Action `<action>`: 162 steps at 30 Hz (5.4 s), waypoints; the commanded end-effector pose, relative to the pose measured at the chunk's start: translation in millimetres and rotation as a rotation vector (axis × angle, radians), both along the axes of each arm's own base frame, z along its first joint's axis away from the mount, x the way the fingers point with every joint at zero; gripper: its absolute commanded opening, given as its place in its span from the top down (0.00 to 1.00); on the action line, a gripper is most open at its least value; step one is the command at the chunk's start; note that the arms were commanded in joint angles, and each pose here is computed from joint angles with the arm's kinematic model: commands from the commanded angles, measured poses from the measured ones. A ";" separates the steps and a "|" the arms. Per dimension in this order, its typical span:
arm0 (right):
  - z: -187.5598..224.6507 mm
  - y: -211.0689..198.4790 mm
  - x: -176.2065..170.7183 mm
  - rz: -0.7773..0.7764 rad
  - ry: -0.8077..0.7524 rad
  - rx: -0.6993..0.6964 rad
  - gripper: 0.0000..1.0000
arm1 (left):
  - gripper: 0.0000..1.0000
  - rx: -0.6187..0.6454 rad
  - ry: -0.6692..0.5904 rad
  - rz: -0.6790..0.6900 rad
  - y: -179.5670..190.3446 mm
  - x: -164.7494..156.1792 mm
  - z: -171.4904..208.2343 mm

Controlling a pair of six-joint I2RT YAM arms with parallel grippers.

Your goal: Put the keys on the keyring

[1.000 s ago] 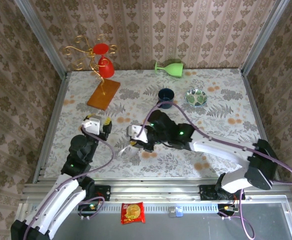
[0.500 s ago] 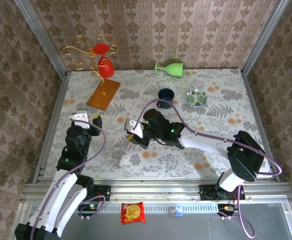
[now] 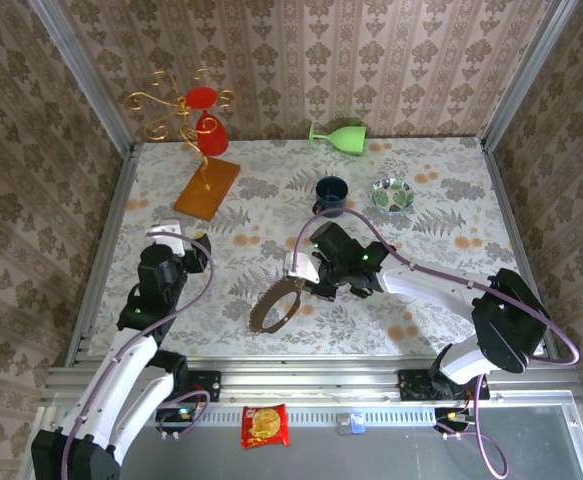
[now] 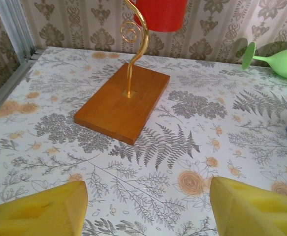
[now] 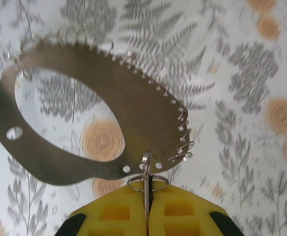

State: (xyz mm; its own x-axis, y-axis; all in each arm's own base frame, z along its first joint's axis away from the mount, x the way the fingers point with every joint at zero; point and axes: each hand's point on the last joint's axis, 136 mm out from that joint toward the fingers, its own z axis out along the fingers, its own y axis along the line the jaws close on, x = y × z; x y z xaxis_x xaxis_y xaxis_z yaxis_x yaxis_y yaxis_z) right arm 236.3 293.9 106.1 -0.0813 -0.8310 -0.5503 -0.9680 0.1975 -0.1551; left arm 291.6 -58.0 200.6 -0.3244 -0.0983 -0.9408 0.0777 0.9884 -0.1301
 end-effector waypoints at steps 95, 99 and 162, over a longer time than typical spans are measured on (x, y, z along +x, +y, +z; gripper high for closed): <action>-45.1 -65.7 -37.7 -1.226 0.699 0.205 1.00 | 0.33 0.073 -0.090 -0.330 -89.6 6.7 19.8; -13.5 -60.0 -30.4 -1.089 0.594 0.227 1.00 | 0.33 0.078 -0.115 -0.336 -89.3 4.5 26.9; 113.8 32.5 -48.4 0.225 -0.055 0.364 1.00 | 0.77 0.263 -0.366 -1.458 -220.9 -146.6 12.9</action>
